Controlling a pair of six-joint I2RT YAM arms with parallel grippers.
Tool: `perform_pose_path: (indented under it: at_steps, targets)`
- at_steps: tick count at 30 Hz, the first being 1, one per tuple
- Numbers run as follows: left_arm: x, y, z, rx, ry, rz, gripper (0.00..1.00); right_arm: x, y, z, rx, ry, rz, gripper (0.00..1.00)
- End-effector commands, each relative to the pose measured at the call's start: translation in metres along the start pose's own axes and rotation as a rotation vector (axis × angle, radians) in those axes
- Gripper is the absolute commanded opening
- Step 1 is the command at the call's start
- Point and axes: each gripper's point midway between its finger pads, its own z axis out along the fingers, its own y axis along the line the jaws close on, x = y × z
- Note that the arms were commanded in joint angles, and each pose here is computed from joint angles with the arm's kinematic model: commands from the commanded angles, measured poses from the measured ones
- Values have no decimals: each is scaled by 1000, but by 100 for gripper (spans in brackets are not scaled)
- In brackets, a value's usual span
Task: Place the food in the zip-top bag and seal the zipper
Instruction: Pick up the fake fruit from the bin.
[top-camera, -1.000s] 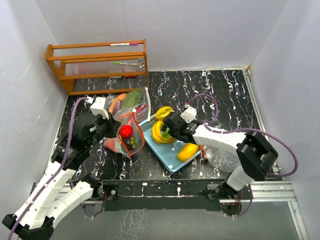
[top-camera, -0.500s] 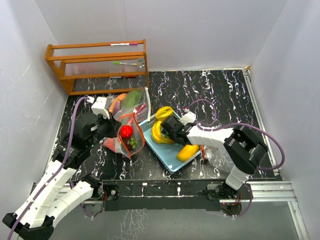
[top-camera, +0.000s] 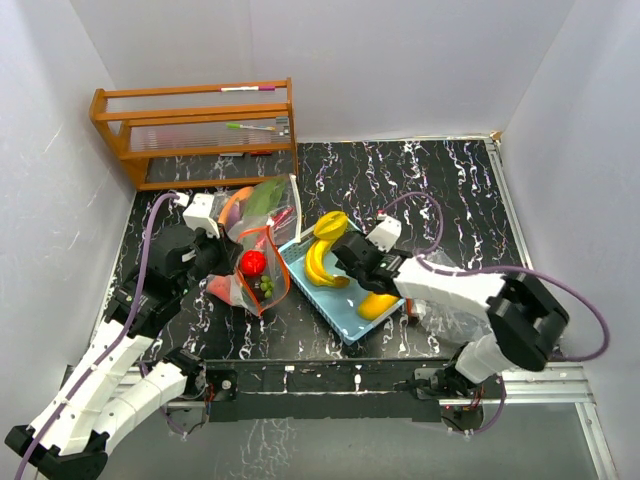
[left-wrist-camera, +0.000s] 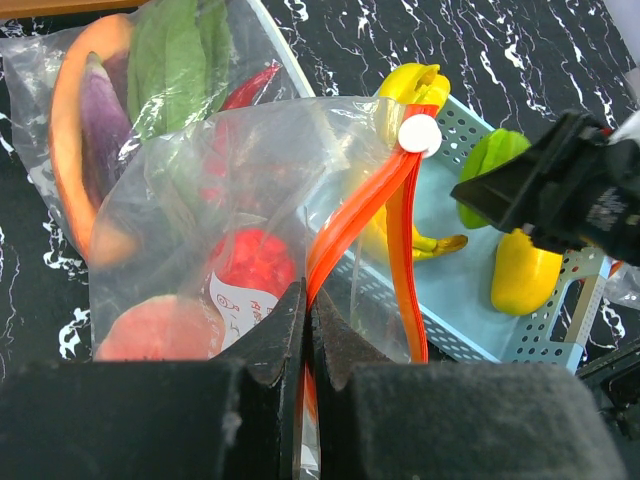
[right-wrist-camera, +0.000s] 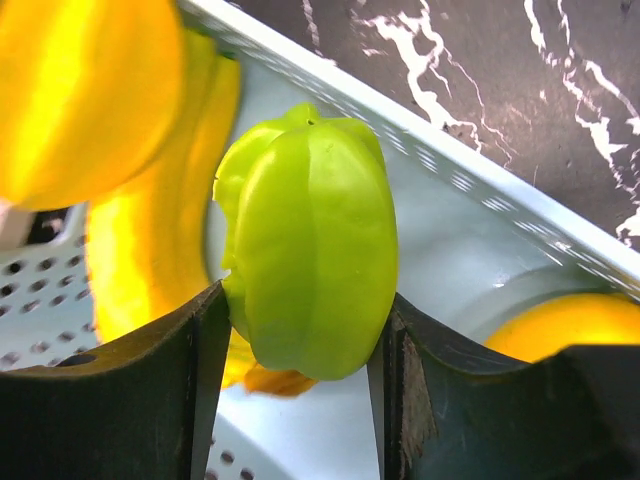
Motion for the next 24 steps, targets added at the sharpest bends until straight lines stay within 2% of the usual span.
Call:
perform_pose_path:
  at_steps: [1, 4, 7, 10, 13, 17, 19, 21, 24]
  targets:
    - [-10, -3, -3, 12, -27, 7, 0, -41, 20, -44, -119, -110, -68, 43]
    - [-9, -3, -1, 14, -26, 7, 0, -58, 37, -71, -249, -138, -136, 42]
    - [-10, -4, 1, 13, -24, 9, 0, -68, 71, -109, -511, -166, -269, 41]
    - [-12, -5, 2, 18, -25, 9, 0, -75, 102, -159, -782, -194, -311, 38]
    - [-11, -7, 4, 26, -20, 4, 0, -67, 131, -203, -970, -198, -413, 37]
    - [-8, -9, 8, 40, -15, -4, 0, -31, 173, -250, -1150, -189, -563, 37]
    - [-6, -11, 9, 46, -6, -5, 0, -20, 195, -275, -1256, -193, -578, 37]
    - [-7, -12, 10, 52, -3, -6, 0, -10, 208, -287, -1312, -199, -579, 37]
    - [-9, -14, 7, 63, -10, -6, 0, -6, 219, -277, -1286, -205, -579, 37]
